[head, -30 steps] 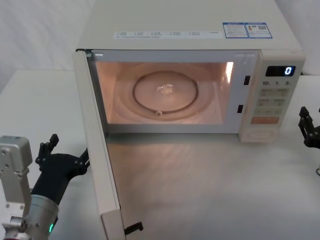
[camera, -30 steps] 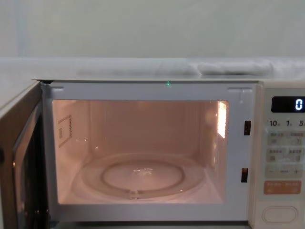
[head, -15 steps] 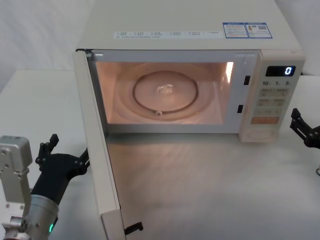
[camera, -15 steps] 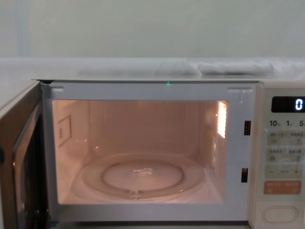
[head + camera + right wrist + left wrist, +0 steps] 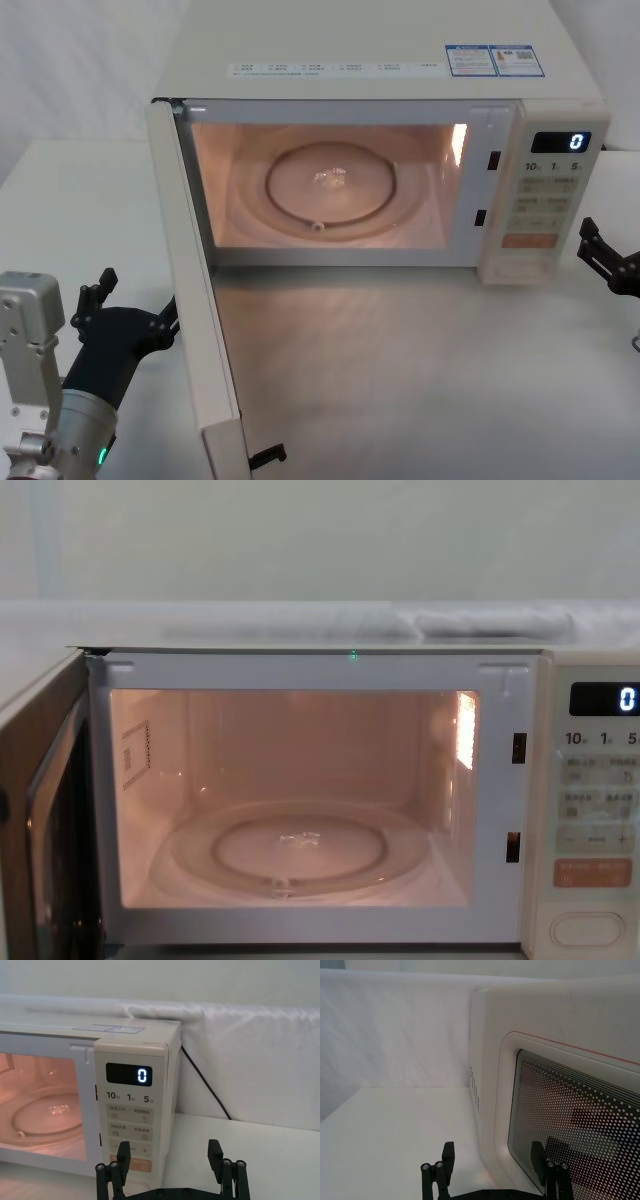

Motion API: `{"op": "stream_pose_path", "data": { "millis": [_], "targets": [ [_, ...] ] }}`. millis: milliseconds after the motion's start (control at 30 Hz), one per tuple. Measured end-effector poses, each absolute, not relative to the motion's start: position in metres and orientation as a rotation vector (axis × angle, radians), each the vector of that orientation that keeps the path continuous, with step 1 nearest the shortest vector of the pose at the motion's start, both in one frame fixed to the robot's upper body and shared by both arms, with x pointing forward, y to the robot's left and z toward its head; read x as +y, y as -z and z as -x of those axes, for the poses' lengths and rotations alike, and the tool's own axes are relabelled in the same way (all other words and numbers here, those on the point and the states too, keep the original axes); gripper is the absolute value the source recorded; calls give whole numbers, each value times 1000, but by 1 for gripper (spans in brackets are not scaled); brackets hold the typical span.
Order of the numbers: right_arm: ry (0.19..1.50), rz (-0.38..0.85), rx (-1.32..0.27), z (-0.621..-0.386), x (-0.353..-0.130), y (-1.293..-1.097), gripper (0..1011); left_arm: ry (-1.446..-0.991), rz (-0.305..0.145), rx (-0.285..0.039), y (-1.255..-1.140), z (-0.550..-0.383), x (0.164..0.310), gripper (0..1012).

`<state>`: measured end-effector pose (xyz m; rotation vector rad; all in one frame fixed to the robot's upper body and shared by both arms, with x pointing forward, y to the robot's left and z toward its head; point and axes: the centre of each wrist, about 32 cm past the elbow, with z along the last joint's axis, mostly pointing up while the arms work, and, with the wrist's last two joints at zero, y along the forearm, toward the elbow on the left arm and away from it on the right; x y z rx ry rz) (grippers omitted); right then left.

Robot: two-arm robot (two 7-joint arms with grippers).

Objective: Press the button to open the microwave door with one hand; close the microwave door with the other hand.

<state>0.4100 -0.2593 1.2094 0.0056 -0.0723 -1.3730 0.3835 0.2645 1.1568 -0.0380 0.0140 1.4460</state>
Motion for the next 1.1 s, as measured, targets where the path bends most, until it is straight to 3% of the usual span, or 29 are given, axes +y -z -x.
{"op": "stream_pose_path", "data": {
  "millis": [1100],
  "targets": [
    [1373,-6,-72,-410,-259,-1209,1002,-1446,38,14,-1157,-384,265,1001]
  ]
}}
